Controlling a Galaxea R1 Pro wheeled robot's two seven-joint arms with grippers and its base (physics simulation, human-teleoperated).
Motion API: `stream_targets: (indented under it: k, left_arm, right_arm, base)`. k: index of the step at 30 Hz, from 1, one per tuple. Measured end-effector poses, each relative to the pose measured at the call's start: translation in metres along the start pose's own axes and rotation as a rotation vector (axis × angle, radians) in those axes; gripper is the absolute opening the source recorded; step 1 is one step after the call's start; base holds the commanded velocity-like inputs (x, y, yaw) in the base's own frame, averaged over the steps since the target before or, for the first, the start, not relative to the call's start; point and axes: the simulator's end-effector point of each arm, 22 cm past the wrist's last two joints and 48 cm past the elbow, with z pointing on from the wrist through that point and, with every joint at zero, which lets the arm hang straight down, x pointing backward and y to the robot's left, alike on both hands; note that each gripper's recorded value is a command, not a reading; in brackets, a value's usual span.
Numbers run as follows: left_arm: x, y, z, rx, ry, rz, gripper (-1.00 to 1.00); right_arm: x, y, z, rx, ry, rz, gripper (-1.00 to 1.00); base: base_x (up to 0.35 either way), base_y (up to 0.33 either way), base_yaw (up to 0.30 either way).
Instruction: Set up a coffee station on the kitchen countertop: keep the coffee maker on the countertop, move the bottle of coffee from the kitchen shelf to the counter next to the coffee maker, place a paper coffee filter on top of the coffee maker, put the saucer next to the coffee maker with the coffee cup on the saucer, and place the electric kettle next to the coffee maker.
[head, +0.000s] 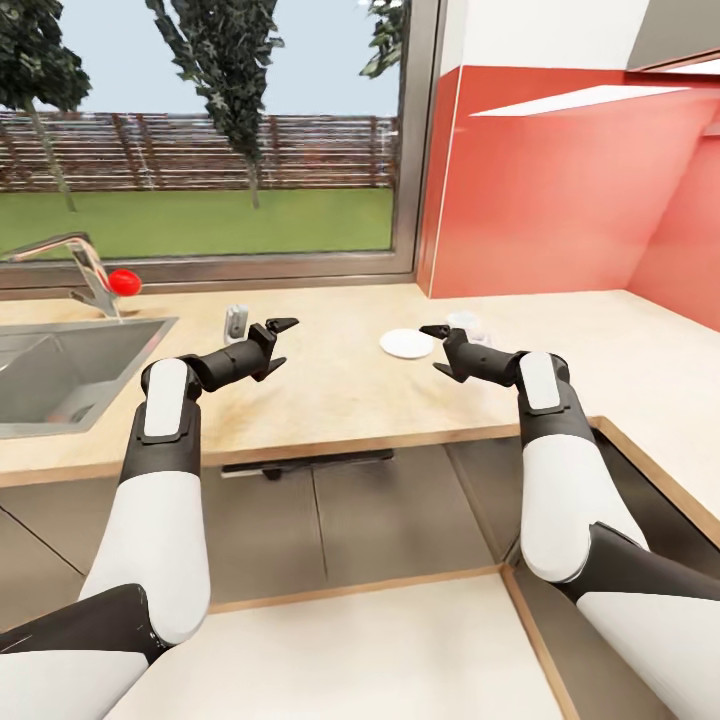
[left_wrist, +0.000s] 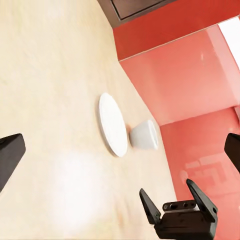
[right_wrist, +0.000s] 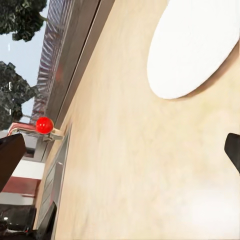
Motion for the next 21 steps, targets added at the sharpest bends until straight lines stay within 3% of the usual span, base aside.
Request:
stream_targets:
  k: [9, 14, 18, 21]
  left_arm:
    - [-0.002, -0.003, 0.0, 0.004, -0.004, 0.006, 1.0]
    - [-0.013, -0.028, 0.006, 0.033, -0.005, 0.022, 1.0]
    - [-0.014, -0.049, 0.026, 0.046, 0.042, 0.01, 1.0]
    - [-0.008, -0.062, 0.047, 0.038, 0.111, -0.016, 1.0]
  right_arm:
    - [-0.011, 0.004, -0.007, -0.002, -0.027, -0.017, 1.0]
    - [-0.016, 0.006, -0.01, -0.006, -0.04, -0.023, 1.0]
    - [-0.018, 0.006, -0.011, -0.007, -0.044, -0.024, 1.0]
    - [-0.018, 0.006, -0.011, -0.006, -0.046, -0.024, 1.0]
  base:
    - [0.098, 0.0, 0.0]
    - [0.02, 0.0, 0.0]
    - [0.004, 0.0, 0.0]
    - [0.001, 0.0, 0.0]
